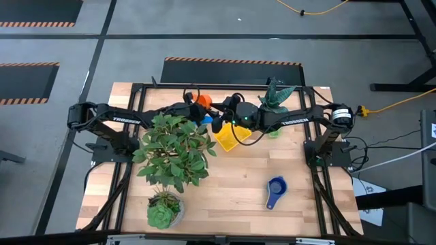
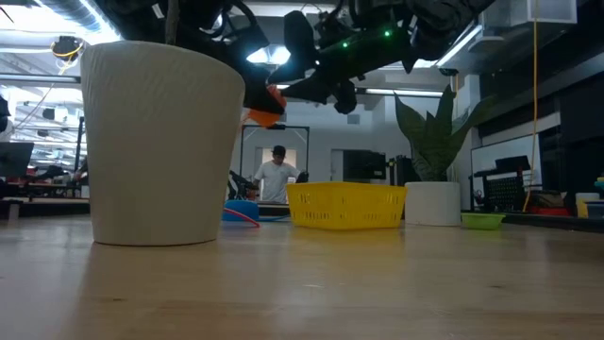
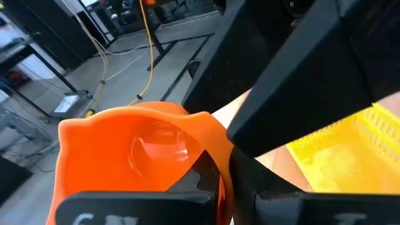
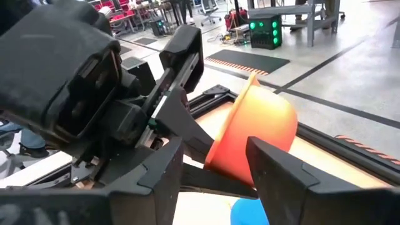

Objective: Nest measuring cups in basket
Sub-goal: Stack the orange measuring cup on top of the dark blue measuring cup

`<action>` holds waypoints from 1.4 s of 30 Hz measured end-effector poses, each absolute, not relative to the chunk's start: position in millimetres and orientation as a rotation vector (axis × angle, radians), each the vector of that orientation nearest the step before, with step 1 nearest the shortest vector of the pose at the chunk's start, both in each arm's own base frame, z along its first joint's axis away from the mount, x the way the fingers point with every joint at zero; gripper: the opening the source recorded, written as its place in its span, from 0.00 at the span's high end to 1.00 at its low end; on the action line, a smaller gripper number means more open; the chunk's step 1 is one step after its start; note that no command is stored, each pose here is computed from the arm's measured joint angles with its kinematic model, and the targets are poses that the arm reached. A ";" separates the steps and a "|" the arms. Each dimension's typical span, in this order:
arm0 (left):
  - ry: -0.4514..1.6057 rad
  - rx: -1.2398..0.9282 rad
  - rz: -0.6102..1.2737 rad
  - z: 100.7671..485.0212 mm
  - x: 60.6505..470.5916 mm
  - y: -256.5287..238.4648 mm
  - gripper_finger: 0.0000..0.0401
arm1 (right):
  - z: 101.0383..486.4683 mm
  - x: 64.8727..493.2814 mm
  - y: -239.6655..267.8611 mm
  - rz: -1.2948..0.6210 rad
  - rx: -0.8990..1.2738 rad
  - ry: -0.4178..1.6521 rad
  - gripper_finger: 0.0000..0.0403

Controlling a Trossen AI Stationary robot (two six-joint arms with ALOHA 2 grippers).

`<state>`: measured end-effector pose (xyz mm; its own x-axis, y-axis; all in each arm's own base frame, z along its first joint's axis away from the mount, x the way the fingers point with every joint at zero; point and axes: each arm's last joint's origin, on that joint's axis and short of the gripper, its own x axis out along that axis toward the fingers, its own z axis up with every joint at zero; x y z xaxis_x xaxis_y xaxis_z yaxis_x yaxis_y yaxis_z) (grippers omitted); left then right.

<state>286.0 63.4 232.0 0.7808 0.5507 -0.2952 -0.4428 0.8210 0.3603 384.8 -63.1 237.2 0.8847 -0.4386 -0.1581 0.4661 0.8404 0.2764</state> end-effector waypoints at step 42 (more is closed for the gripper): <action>0.406 0.334 0.534 232.9 286.9 59.4 0.98 | 234.6 384.3 -62.9 -0.480 0.390 0.103 0.98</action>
<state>286.9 59.4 232.9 0.7851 0.5505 -0.2840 -0.4211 0.8105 0.4071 384.3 -62.9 234.6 0.8834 -0.4298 -0.1866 0.4685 0.8149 0.3413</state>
